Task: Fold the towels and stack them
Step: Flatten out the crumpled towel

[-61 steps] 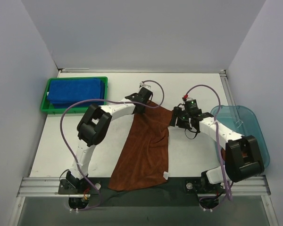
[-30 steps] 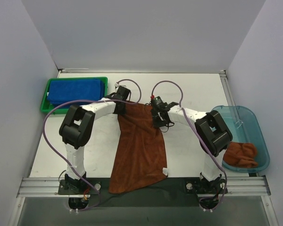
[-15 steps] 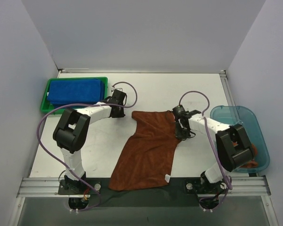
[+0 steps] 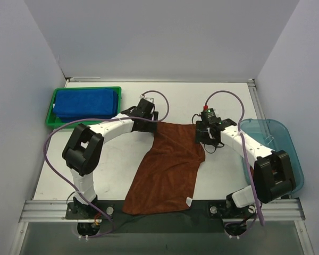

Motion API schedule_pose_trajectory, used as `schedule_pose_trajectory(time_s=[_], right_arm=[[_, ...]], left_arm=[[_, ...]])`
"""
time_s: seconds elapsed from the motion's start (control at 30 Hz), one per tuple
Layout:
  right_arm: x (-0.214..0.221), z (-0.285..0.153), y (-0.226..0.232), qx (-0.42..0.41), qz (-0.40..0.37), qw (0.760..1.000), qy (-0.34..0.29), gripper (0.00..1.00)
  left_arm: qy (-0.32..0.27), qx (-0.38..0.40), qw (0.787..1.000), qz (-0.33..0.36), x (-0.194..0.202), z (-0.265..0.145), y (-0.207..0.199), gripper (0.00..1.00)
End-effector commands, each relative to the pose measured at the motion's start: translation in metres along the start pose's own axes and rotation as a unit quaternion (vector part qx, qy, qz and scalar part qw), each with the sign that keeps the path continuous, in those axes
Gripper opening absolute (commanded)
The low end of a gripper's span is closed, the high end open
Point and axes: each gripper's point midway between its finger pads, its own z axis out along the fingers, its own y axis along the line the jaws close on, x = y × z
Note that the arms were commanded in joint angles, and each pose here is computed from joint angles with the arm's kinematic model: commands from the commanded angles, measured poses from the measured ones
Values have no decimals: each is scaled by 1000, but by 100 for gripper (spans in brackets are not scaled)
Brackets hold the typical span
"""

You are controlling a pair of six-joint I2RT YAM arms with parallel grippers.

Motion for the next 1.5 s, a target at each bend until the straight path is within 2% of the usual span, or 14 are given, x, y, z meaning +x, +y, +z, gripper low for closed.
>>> schedule_pose_trajectory(time_s=[0.0,0.17,0.37,0.5,0.6,0.87,0.93,1.0,1.07,1.13,1.33,1.37,1.43,1.47], right_arm=[[-13,-1,-7,-8,12,1000,-12,55],[-23,6,-9,-13,25,999,-27,61],[-38,24,-15,-13,45,998,-35,55],[-35,40,-8,-29,47,998,-7,51],[-28,50,-3,-39,51,998,16,49],[7,70,-5,-31,64,995,74,44],[12,72,-3,-34,60,994,83,43],[16,73,-3,-32,57,994,92,37],[17,73,-2,-34,56,993,96,29],[16,71,-2,-35,55,994,92,28],[-16,42,-20,-10,80,997,-15,36],[-38,26,-28,3,93,993,-76,39],[-35,16,-47,31,122,985,-119,43],[-51,-3,-52,29,136,974,-176,45]], left_arm=[[-43,30,999,17,-41,-6,-30,82],[-50,7,998,37,-58,17,-37,82],[-21,-46,996,75,-47,49,-23,75],[-5,-60,995,84,-34,60,-17,70],[3,-65,994,88,-26,63,-13,60],[14,-73,992,98,-13,58,-4,20],[9,-71,993,98,-16,53,-3,14],[4,-73,992,99,-20,48,-3,2],[-4,-73,992,100,-26,43,-3,0],[-20,-67,992,100,-39,33,-6,0],[-98,-15,986,132,-114,-24,-60,0],[-113,-3,984,141,-124,-37,-74,0],[-149,36,974,164,-141,-73,-119,0],[-153,60,971,175,-140,-85,-139,0]])
